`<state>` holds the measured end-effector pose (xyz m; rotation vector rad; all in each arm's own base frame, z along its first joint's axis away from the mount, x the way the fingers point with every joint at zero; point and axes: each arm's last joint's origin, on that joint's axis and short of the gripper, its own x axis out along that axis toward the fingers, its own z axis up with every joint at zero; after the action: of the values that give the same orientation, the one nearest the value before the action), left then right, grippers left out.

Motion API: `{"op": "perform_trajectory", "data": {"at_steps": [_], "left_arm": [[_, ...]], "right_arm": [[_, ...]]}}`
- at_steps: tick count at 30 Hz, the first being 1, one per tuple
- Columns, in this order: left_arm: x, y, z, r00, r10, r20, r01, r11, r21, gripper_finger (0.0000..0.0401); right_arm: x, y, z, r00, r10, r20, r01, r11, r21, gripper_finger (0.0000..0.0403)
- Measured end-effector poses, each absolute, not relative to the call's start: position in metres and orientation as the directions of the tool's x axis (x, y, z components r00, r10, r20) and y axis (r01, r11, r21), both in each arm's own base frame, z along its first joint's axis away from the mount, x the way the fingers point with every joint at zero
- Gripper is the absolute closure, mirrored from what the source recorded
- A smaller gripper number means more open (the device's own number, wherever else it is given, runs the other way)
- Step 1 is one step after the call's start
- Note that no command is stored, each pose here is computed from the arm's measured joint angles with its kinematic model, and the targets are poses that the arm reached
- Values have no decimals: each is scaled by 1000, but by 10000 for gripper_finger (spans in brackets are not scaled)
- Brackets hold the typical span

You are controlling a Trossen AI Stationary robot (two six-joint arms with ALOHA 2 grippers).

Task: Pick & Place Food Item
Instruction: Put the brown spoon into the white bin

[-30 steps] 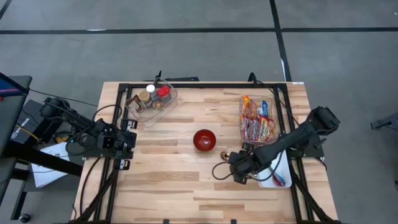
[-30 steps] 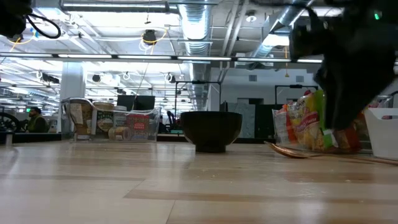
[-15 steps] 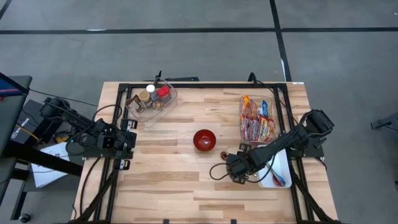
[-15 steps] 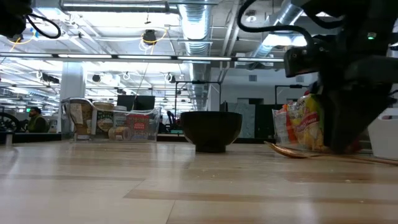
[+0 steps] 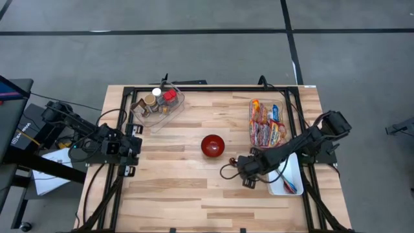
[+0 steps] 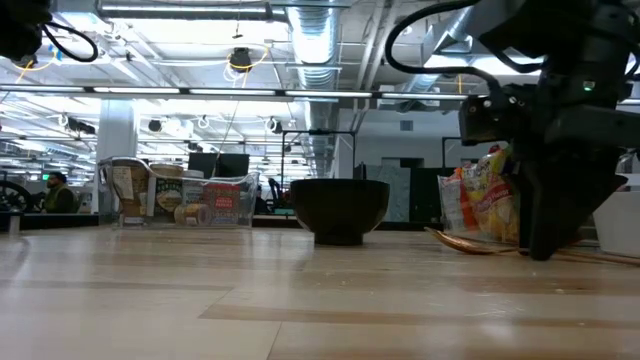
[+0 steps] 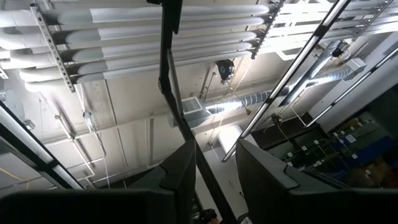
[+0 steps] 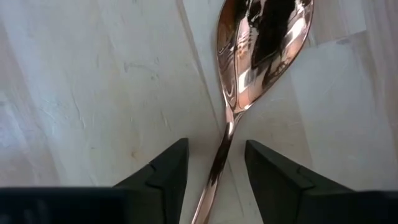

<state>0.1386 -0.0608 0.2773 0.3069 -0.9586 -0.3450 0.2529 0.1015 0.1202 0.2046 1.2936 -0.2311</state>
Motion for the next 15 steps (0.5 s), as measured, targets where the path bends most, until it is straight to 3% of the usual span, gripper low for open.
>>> {"op": "perform_trajectory", "data": {"at_steps": [5, 12, 15], "left_arm": [[139, -61, 277, 528, -417, 740, 150, 903, 402, 293], [139, -61, 277, 528, -417, 740, 150, 903, 403, 293], [139, -61, 277, 528, -417, 740, 150, 903, 402, 293]], "right_arm": [[253, 101, 129, 301, -27, -953, 291, 954, 65, 281], [255, 102, 130, 326, -16, -945, 292, 953, 84, 380], [256, 104, 131, 336, -4, -942, 275, 957, 94, 392]]}}
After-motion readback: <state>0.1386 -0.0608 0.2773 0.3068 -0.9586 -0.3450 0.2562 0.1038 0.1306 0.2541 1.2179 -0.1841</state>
